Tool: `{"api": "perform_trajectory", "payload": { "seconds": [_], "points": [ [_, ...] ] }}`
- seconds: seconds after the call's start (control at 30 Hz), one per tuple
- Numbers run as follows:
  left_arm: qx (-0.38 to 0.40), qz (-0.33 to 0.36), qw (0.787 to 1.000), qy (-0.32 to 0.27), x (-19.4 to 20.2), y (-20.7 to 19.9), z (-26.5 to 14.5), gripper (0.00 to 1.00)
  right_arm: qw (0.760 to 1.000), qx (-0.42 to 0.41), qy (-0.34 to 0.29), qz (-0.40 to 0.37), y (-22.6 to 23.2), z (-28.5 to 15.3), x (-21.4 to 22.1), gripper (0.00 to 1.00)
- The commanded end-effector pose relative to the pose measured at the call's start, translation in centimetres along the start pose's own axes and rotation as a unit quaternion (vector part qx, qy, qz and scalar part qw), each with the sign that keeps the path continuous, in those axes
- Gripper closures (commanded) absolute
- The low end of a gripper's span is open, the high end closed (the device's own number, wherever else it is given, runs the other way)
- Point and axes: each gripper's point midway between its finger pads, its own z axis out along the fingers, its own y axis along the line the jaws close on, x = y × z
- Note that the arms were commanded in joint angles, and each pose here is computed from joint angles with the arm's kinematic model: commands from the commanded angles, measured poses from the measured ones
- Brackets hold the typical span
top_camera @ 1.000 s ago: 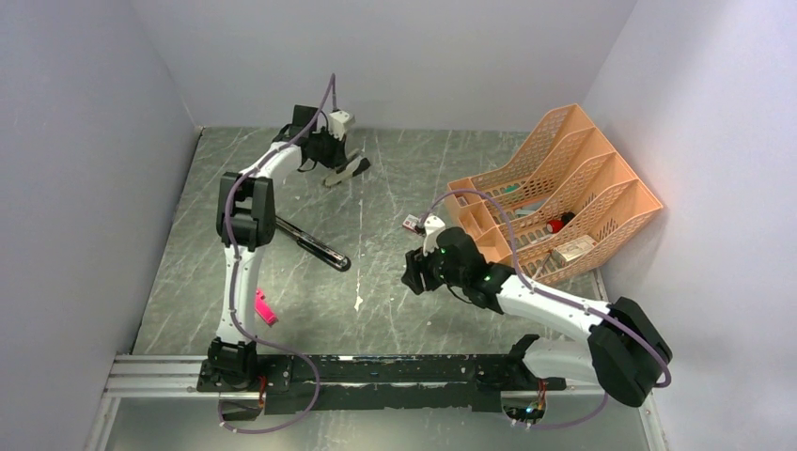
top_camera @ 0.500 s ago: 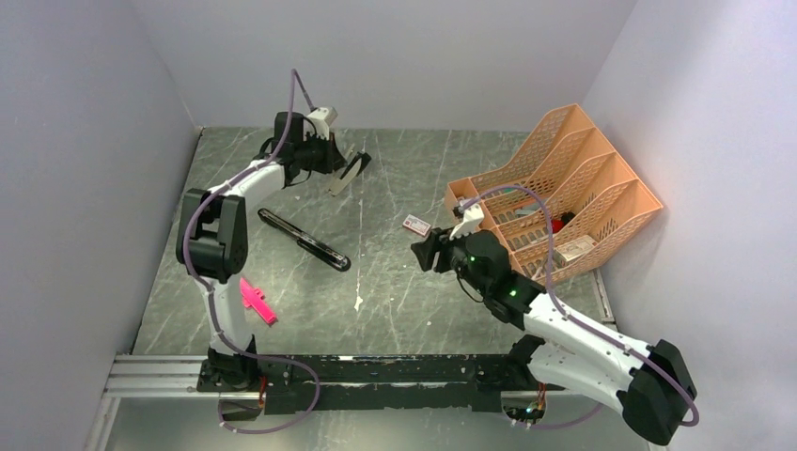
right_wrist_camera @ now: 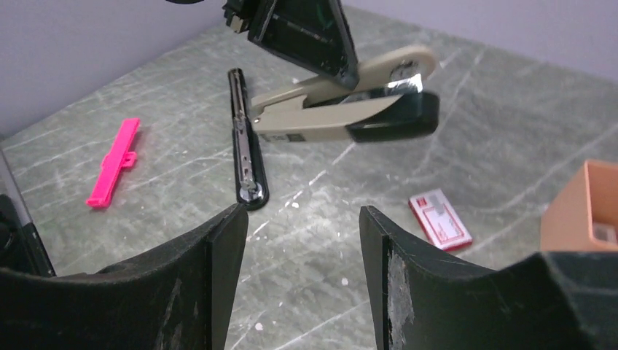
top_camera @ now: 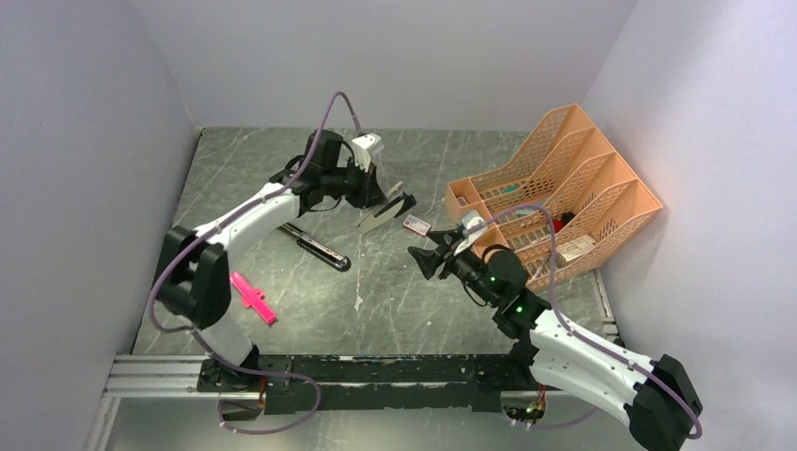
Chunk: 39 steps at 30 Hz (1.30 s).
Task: Load the staples into the stapler
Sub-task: Pick up the stapler from the center of the board, then place the stapler at the center of the board.
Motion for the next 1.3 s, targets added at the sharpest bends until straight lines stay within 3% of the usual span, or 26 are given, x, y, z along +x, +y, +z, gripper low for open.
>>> {"api": "perform_trajectory", "payload": {
  "seconds": [0.0,0.17,0.3,0.43,0.53,0.73,0.97,1.27],
  "points": [
    [0.041,0.017,0.999,0.005,-0.4,-3.3,-4.2,0.93,0.99,-0.068,-0.071,-0.098,2.1,-0.7,-3.4,0.38],
    [0.064,-0.002,0.995,0.07,2.7,-5.4,-7.1,0.93,0.97,-0.136,-0.096,-0.18,5.6,-1.4,-3.2,0.4],
    [0.085,-0.016,0.993,0.083,4.6,-7.2,-9.1,0.93,0.941,-0.156,-0.061,-0.294,8.0,-1.2,-1.3,0.4],
    [0.088,-0.021,0.992,0.09,5.4,-8.0,-10.4,0.93,0.886,-0.155,-0.063,-0.433,9.6,-1.3,-0.6,0.4],
    [0.095,-0.028,0.99,0.097,6.0,-8.5,-10.9,0.93,0.829,-0.147,-0.056,-0.537,10.3,-0.9,0.2,0.39],
    [0.121,-0.032,0.987,0.103,6.6,-9.4,-11.2,0.93,0.752,-0.112,-0.051,-0.647,10.7,0.8,0.2,0.38],
    [0.126,-0.036,0.984,0.123,7.8,-9.2,-10.9,0.93,0.728,-0.086,-0.078,-0.676,11.8,1.7,-1.5,0.37],
    [0.157,-0.032,0.979,0.124,7.8,-10.1,-11.2,0.93,0.713,-0.1,-0.04,-0.693,11.8,2.9,1.2,0.37]
  ]
}}
